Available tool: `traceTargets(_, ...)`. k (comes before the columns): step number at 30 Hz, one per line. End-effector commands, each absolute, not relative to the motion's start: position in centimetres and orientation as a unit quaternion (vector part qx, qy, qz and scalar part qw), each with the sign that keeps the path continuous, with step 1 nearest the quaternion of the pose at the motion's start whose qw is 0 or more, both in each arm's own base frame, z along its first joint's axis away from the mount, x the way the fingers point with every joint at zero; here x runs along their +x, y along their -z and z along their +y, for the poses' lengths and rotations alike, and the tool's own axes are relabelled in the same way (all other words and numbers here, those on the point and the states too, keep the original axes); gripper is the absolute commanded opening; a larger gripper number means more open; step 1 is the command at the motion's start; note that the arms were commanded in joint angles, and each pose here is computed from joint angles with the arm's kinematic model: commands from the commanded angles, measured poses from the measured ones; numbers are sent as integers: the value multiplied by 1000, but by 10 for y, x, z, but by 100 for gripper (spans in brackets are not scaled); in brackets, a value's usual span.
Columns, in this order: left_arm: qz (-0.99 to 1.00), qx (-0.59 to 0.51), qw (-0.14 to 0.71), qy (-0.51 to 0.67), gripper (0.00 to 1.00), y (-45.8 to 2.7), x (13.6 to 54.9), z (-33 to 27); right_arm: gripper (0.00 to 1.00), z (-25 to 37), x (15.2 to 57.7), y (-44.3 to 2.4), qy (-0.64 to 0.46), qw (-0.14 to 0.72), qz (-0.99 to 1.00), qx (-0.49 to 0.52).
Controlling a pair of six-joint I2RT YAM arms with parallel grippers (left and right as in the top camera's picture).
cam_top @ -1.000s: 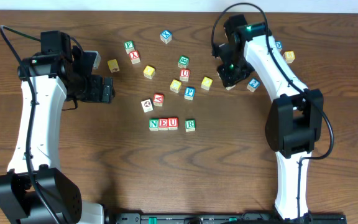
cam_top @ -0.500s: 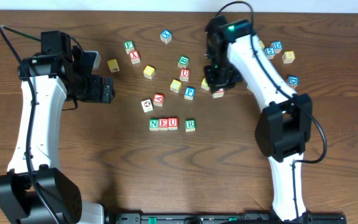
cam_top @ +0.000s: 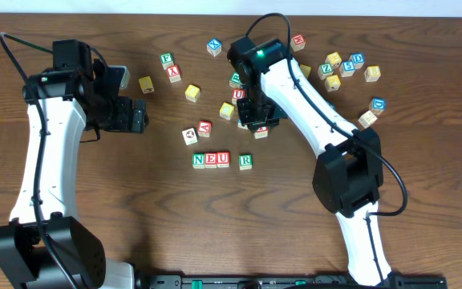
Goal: Spell out NEURIPS
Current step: 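Carry the I block toward the right end of the NEUR row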
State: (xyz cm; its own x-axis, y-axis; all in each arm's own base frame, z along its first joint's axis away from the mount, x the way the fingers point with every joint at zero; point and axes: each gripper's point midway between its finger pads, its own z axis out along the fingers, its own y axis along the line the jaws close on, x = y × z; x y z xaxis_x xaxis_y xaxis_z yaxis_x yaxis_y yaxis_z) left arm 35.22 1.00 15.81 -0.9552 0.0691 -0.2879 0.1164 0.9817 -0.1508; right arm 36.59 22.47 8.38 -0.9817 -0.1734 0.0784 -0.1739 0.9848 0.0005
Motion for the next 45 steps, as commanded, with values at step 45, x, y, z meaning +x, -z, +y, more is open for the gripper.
traceTargets(45, 982, 56, 158, 85, 95, -169, 355, 8, 1, 219, 275, -52, 27, -92, -995, 15)
